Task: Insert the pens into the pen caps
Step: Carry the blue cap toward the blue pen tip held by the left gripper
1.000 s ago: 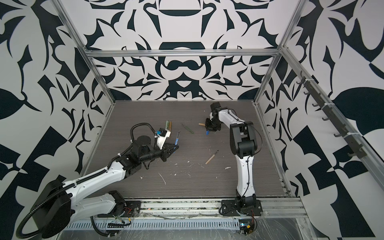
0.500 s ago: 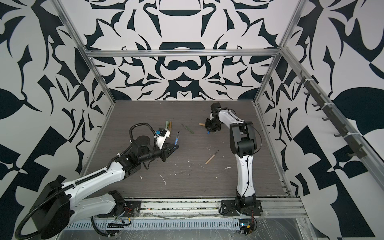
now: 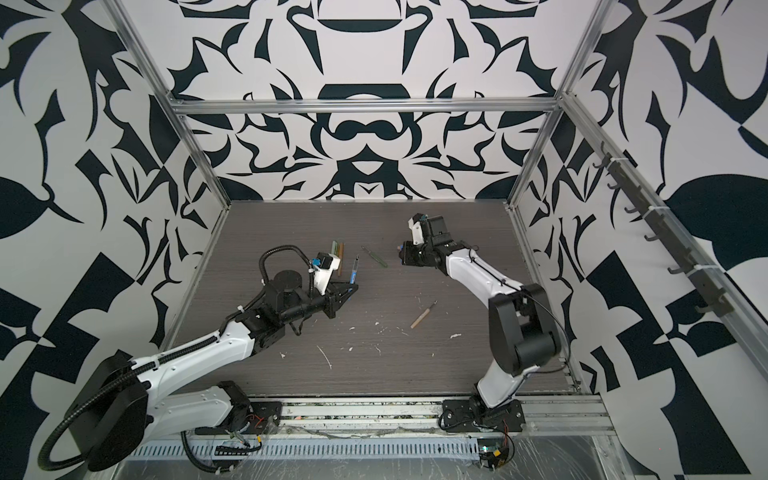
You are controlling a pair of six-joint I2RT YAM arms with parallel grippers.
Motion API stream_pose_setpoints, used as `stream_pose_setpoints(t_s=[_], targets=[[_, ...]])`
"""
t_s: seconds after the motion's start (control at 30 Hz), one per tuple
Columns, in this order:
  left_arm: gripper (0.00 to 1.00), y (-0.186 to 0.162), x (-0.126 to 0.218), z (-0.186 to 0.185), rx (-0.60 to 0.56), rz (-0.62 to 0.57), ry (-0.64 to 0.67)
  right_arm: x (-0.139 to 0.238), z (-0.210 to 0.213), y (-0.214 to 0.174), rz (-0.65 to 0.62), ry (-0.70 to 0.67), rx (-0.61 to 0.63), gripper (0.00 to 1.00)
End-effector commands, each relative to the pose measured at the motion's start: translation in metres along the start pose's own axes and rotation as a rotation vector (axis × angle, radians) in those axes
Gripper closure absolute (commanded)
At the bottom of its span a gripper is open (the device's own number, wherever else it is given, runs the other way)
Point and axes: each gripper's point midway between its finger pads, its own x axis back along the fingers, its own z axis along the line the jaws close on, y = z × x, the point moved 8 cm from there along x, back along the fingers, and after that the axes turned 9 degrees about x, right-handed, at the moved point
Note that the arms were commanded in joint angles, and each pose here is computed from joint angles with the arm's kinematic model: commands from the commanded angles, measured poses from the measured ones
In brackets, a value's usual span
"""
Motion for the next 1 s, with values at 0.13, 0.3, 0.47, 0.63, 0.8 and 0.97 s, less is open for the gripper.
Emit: stream_pose_setpoints(t_s=[0.13, 0.3, 0.47, 0.63, 0.8, 0.97], targets=[[0.97, 0.005, 0.0, -0.004, 0.009, -0.095, -0.056, 0.076, 0.073, 0.033, -0.57, 0.198, 0.145, 0.96], [0.97, 0.005, -0.002, -0.006, 0.009, -0.085, -0.075, 0.102, 0.095, 0.04, -0.679, 0.286, 0.14, 0.97], [0.97, 0.005, -0.005, -0.007, 0.012, -0.072, -0.088, 0.109, 0.11, 0.044, -0.704, 0.387, 0.112, 0.97], [0.97, 0.005, -0.007, -0.007, 0.014, -0.061, -0.092, 0.108, 0.118, 0.041, -0.675, 0.452, 0.101, 0.98], [0.97, 0.005, -0.01, -0.007, 0.016, -0.052, -0.094, 0.101, 0.128, 0.03, -0.612, 0.482, 0.12, 0.98], [0.97, 0.007, -0.011, -0.007, 0.014, -0.055, -0.097, 0.094, 0.129, 0.023, -0.571, 0.49, 0.11, 0.98]])
